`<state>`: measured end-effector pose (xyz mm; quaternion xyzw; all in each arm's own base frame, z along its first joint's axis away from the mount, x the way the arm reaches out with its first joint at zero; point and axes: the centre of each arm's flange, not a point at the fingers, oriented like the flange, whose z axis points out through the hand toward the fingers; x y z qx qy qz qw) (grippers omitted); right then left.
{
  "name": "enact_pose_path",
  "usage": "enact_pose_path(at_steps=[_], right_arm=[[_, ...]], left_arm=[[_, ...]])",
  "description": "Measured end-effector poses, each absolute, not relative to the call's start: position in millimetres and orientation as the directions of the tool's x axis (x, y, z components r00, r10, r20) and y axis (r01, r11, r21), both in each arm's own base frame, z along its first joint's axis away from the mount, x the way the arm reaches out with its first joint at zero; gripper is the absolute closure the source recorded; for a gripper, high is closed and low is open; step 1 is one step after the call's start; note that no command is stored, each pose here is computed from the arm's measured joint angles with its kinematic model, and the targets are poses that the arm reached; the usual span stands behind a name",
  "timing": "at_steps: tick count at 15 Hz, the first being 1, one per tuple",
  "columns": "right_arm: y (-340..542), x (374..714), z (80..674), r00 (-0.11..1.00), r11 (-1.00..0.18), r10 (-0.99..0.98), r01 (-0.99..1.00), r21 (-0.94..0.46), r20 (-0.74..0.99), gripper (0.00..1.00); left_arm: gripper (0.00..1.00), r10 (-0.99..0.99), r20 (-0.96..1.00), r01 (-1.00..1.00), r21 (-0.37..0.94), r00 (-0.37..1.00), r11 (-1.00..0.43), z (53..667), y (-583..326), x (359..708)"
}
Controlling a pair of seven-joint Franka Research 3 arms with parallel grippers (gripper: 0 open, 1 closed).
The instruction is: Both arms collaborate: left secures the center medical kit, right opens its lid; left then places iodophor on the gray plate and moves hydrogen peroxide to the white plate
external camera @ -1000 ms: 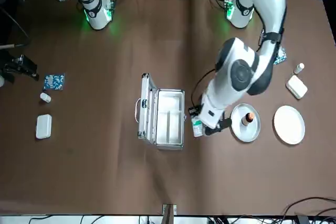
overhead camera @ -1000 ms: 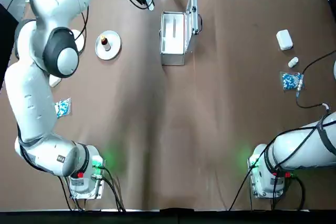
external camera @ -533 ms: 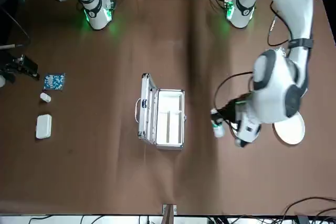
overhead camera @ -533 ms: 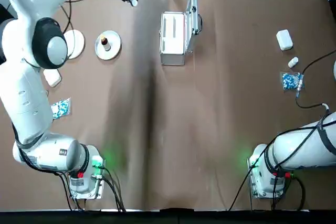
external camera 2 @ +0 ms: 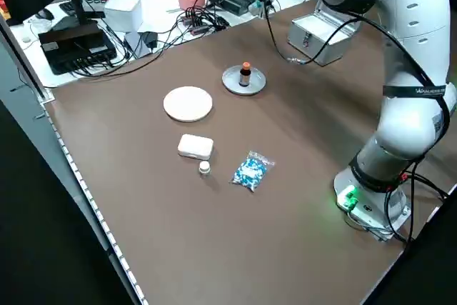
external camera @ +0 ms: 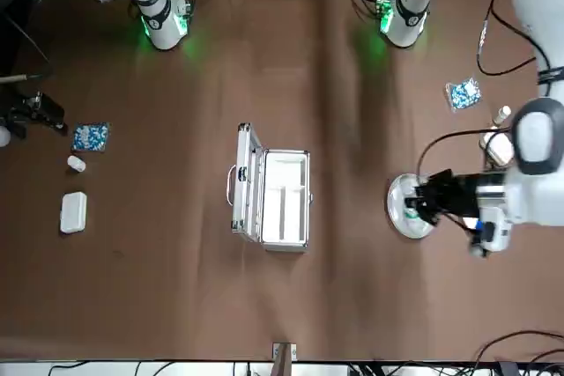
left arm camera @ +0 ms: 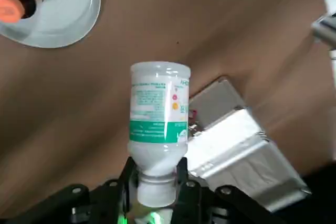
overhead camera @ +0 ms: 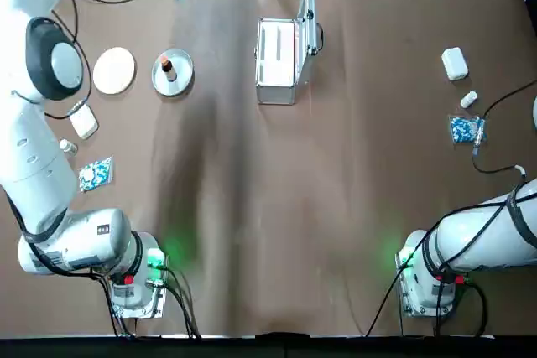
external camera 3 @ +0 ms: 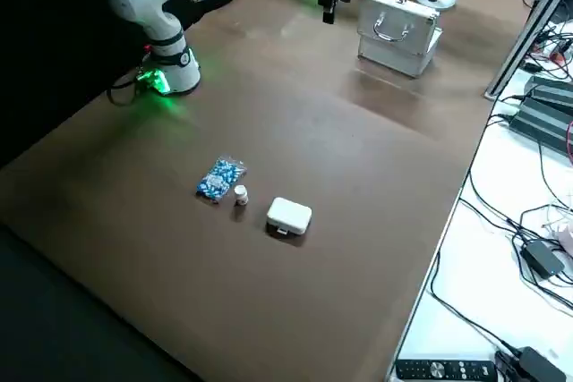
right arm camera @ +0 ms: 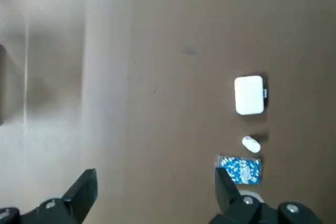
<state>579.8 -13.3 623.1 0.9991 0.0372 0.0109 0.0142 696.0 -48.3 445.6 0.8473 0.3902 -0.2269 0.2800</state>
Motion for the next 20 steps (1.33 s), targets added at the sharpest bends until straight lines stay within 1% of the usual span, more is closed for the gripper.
enact_pose_path(at_steps=[1, 3, 8, 11, 14, 20], right_arm=[[-13.0, 579.8, 623.0, 0.997, -0.997, 0.075, 0.074, 0.029, 0.020, 0.01], [-12.3, 579.8, 622.7, 0.997, -0.997, 0.076, 0.076, 0.029, 0.020, 0.01], [-12.7, 579.8, 622.6, 0.997, -0.997, 0.076, 0.075, 0.029, 0.020, 0.01], [-12.1, 579.9, 622.6, 0.997, -0.997, 0.077, 0.076, 0.029, 0.020, 0.01], [-12.2, 579.8, 622.3, 0.997, -0.997, 0.076, 0.076, 0.029, 0.019, 0.01], [-11.9, 579.8, 622.2, 0.997, -0.997, 0.077, 0.076, 0.029, 0.018, 0.01]], left_arm=[[0.67, 0.525, -0.650, 0.819, 0.298, 0.550, -0.490, 446.7, -23.9, 694.4], [0.67, 0.517, -0.704, 0.857, 0.272, 0.487, -0.437, 443.8, 17.8, 688.0], [0.67, 0.541, -0.755, 0.919, 0.213, 0.371, -0.333, 429.5, 82.8, 679.8], [0.67, 0.500, -0.831, 0.963, 0.149, 0.245, -0.224, 390.5, 139.7, 670.7], [0.67, 0.426, -0.894, 0.988, 0.090, 0.136, -0.127, 341.7, 204.1, 652.0], [0.67, 0.296, -0.955, 1.000, 0.004, 0.008, -0.015, 264.7, 265.8, 622.5]])
